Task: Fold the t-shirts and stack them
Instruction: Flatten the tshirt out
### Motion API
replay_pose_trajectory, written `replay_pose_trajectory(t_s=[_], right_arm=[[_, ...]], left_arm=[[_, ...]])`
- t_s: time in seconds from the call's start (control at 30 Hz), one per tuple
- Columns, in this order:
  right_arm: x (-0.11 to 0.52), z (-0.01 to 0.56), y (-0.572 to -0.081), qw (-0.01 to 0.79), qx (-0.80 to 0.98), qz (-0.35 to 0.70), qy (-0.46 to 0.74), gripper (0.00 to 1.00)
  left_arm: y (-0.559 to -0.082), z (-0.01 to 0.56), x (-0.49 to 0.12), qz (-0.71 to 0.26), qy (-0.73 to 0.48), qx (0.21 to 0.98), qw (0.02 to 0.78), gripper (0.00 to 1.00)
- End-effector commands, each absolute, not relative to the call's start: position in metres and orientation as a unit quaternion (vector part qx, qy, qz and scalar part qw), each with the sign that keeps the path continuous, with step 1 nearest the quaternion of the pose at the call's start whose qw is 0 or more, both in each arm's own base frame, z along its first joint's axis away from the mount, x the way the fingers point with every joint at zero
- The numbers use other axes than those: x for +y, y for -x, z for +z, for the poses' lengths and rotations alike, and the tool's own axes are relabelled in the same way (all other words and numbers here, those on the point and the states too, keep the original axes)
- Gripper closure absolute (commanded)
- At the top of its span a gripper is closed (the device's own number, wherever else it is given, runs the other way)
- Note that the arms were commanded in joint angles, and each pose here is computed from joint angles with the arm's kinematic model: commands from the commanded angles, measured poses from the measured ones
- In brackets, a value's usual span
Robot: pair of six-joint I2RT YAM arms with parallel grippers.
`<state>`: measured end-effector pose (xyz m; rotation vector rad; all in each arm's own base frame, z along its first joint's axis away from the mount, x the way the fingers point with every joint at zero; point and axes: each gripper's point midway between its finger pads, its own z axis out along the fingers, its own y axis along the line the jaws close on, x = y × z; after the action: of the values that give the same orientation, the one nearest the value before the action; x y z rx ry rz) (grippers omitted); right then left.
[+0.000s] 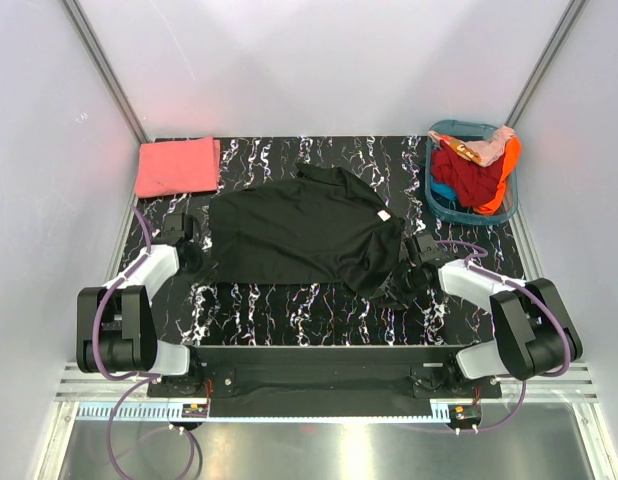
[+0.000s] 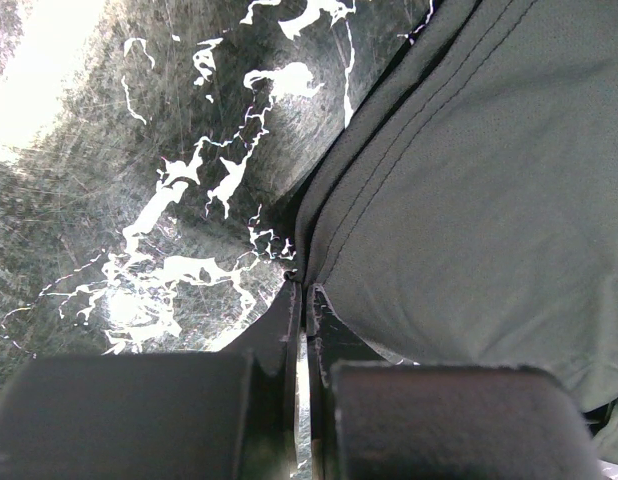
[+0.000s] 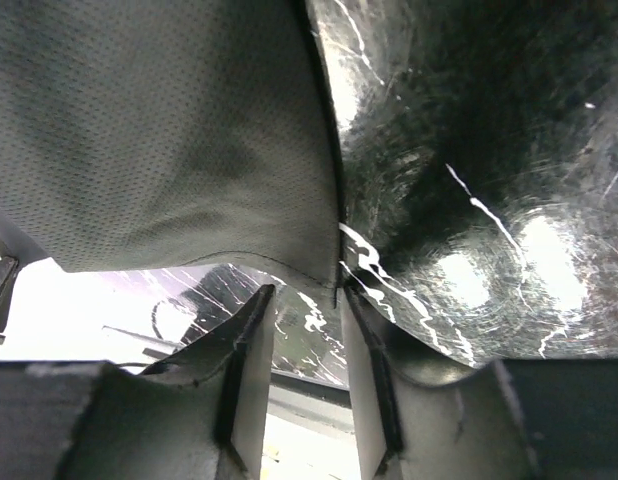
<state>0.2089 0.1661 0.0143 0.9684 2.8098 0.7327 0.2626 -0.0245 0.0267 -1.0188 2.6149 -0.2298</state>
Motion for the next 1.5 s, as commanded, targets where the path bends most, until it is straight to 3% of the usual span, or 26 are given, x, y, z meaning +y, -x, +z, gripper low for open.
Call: replay_pose_trajectory(t_s=[0.0,0.3,0.43,0.47,0.57,0.8,1.1,1.33,1.47], right_arm=[[0.132,-0.01,-0.203,0.06,0.93,0.146,-0.333,0.59],[0.134,-0.021,-0.21,0.054,0.935,0.143,-0.321,0.61],[0.133,-0.023,-0.215,0.06,0.936,0.139,-0.317,0.77],[0.131,-0.022,-0.217,0.068,0.937,0.135,-0.315,0.87],[0.127,-0.015,-0.227,0.092,0.938,0.133,-0.306,1.0],[0.132,0.026,-0.243,0.132,0.946,0.172,-0.242,1.0],[0.13,0.155,-0.287,0.262,0.922,0.236,-0.159,1.0],[0.114,0.302,-0.316,0.393,0.87,0.265,-0.133,1.0],[0.107,0.375,-0.309,0.454,0.841,0.27,-0.121,1.0]], left_arm=[[-0.272,0.035,-0.023,-0.09,0.351,0.913,0.187,1.0],[-0.273,0.036,-0.023,-0.092,0.351,0.913,0.187,1.0],[-0.272,0.036,-0.024,-0.093,0.351,0.913,0.186,1.0],[-0.272,0.037,-0.024,-0.093,0.349,0.913,0.187,1.0],[-0.272,0.038,-0.024,-0.093,0.348,0.914,0.188,1.0],[-0.276,0.052,-0.022,-0.095,0.333,0.915,0.208,1.0],[-0.281,0.125,-0.017,-0.096,0.256,0.913,0.302,1.0],[-0.278,0.226,-0.008,-0.091,0.233,0.881,0.403,1.0],[-0.275,0.29,-0.009,-0.107,0.23,0.849,0.463,1.0]])
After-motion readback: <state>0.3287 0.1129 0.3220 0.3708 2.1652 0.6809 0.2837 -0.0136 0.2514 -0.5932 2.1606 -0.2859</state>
